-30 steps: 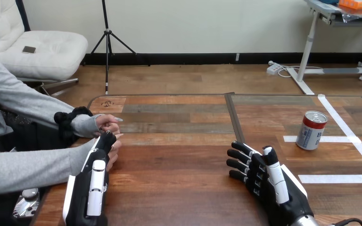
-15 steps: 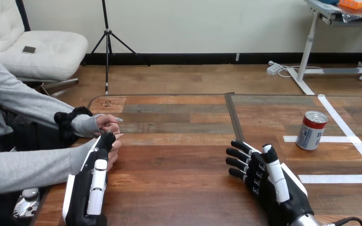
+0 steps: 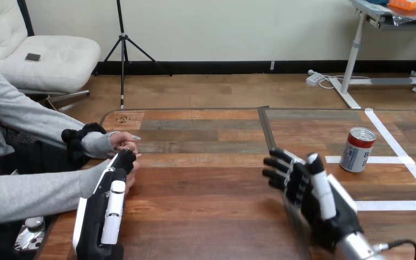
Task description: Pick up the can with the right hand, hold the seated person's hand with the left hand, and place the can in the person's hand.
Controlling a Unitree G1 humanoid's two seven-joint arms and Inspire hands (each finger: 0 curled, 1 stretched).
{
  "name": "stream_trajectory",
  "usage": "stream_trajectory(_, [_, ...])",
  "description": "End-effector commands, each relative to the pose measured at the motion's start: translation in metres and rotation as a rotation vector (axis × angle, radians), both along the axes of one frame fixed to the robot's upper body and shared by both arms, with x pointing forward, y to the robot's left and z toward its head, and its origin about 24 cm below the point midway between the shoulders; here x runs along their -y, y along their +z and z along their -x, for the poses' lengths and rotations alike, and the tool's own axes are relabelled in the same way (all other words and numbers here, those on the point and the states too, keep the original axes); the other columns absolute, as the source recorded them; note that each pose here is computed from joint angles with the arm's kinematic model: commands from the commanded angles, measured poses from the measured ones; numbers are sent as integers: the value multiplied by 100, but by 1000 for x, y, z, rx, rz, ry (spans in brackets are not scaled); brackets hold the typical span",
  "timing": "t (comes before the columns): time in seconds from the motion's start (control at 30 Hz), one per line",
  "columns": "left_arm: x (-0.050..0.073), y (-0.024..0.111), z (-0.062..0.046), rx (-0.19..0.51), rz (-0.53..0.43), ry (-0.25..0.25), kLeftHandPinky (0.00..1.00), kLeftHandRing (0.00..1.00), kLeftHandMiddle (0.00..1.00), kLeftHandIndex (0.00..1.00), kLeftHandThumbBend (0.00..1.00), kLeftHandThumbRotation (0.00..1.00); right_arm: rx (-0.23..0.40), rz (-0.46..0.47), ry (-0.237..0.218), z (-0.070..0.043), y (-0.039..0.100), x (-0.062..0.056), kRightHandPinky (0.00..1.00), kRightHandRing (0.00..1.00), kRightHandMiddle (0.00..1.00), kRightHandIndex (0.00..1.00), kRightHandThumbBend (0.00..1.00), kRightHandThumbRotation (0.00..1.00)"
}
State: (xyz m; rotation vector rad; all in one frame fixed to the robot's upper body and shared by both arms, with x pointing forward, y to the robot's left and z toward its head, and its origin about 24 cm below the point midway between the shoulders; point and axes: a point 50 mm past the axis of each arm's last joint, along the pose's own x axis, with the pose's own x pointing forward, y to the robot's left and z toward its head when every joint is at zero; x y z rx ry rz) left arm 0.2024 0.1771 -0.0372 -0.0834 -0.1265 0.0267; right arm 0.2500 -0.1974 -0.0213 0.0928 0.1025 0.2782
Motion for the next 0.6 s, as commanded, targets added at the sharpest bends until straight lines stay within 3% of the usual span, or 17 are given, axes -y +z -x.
stream_trajectory(0.0, [0, 17, -19, 94, -19, -8, 93, 91, 88, 87, 46, 90, 204, 33, -17, -39, 50, 10, 85, 84, 84, 85, 91, 100])
stream_trajectory(0.57, [2, 18, -19, 102, -30, 0, 78, 87, 85, 84, 47, 90, 324, 96, -50, -67, 96, 26, 83, 85, 83, 84, 93, 100])
